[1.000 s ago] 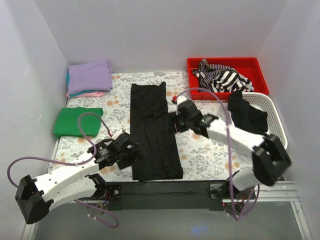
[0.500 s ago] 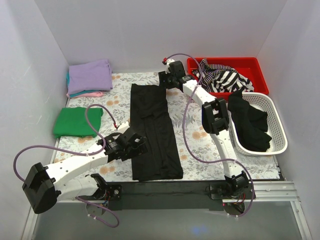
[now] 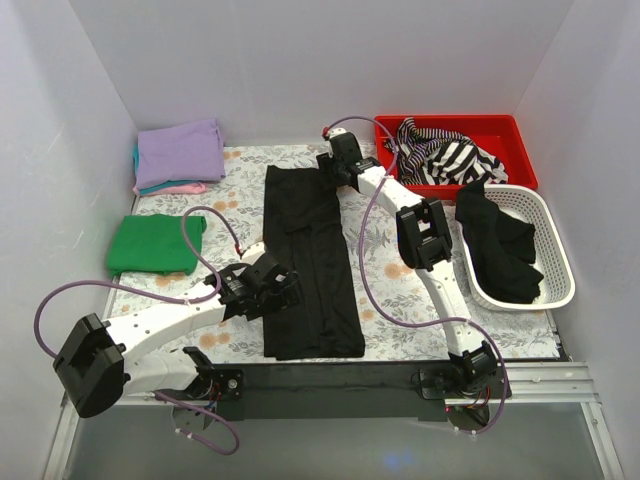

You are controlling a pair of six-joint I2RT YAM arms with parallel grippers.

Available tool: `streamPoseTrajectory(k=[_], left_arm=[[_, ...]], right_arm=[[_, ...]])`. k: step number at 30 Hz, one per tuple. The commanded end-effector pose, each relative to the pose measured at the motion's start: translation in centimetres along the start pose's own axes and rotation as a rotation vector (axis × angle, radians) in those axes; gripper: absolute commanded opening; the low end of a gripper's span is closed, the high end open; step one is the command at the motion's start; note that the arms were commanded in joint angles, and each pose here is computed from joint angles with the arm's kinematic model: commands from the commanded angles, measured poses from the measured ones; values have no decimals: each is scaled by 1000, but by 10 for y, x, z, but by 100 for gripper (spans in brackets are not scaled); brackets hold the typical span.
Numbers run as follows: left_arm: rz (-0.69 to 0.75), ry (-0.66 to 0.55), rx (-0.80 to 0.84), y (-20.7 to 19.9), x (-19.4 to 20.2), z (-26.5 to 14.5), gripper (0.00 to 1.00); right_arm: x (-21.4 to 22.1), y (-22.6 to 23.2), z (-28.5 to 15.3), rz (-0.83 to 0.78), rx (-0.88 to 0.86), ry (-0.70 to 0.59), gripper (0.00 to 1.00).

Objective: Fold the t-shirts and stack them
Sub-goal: Fold the tshirt

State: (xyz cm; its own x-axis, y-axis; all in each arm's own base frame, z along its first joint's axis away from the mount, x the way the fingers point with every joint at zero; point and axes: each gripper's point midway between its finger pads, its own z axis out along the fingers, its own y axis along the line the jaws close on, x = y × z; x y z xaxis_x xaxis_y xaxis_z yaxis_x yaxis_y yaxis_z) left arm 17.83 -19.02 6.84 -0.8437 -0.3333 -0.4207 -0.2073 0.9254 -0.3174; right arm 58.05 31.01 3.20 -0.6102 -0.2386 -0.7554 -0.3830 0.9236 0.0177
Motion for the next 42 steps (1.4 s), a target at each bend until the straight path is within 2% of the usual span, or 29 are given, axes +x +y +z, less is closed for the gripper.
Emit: streamPoseTrajectory(k=[1, 5, 7, 10, 13, 14, 16, 17, 18, 19, 20, 21, 24, 30, 31, 32, 33, 36, 37, 39, 40, 42], left_arm=[[17, -2, 46, -8, -1, 1, 81], [91, 54, 180, -36, 7, 3, 79], [135, 79, 237, -51, 9, 3, 77], [173, 81, 263, -64, 6, 6, 77], [168, 39, 211, -59, -4, 8, 77], [132, 20, 187, -55, -8, 7, 78], [102, -22, 123, -39, -15, 4, 81], [87, -61, 93, -33, -22, 4, 92], [55, -73, 75, -29, -25, 2, 98], [54, -72, 50, -23, -24, 2, 98], [52, -71, 47, -23, -24, 3, 98], [44, -65, 46, -24, -24, 5, 98], [22, -21, 50, -25, -15, 8, 98], [-51, 120, -75, 1, 19, 22, 98], [-56, 141, -83, 5, 24, 22, 92], [-81, 149, -79, 6, 27, 20, 90], [-84, 163, -84, 14, 34, 22, 90], [-131, 157, -85, 32, 42, 12, 90], [-142, 152, -83, 37, 43, 9, 90], [-176, 130, -61, 41, 42, 0, 90], [-181, 135, -69, 46, 44, -2, 90], [-183, 121, -72, 51, 43, -5, 90]], right_arm=[[5, -49, 5, -58, 189, 25, 72], [-8, -54, 4, -57, 180, -2, 75], [-10, -37, 4, -53, 59, -13, 77], [-30, -21, -8, -78, -35, -85, 76], [-62, -11, -34, -92, -90, -148, 76], [-83, -10, -55, -107, -95, -191, 76], [-93, -12, -72, -119, -90, -212, 77], [-113, -12, -97, -131, -86, -252, 77], [-117, -11, -110, -137, -93, -261, 77], [-104, -6, -115, -141, -127, -231, 77], [-117, -4, -143, -135, -140, -262, 77], [-112, -1, -153, -111, -158, -249, 77], [-58, 3, -187, -48, -193, -139, 74], [64, 10, -261, 84, -255, 1, 73], [80, 15, -269, 111, -281, 25, 73], [82, 21, -288, 113, -314, -3, 73], [117, 28, -291, 129, -352, 62, 73], [140, 46, -320, 174, -463, 75, 73], [163, 49, -323, 190, -479, 117, 73], [177, 55, -335, 229, -503, 124, 73], [198, 58, -338, 245, -522, 166, 73], [206, 62, -348, 285, -542, 168, 73]])
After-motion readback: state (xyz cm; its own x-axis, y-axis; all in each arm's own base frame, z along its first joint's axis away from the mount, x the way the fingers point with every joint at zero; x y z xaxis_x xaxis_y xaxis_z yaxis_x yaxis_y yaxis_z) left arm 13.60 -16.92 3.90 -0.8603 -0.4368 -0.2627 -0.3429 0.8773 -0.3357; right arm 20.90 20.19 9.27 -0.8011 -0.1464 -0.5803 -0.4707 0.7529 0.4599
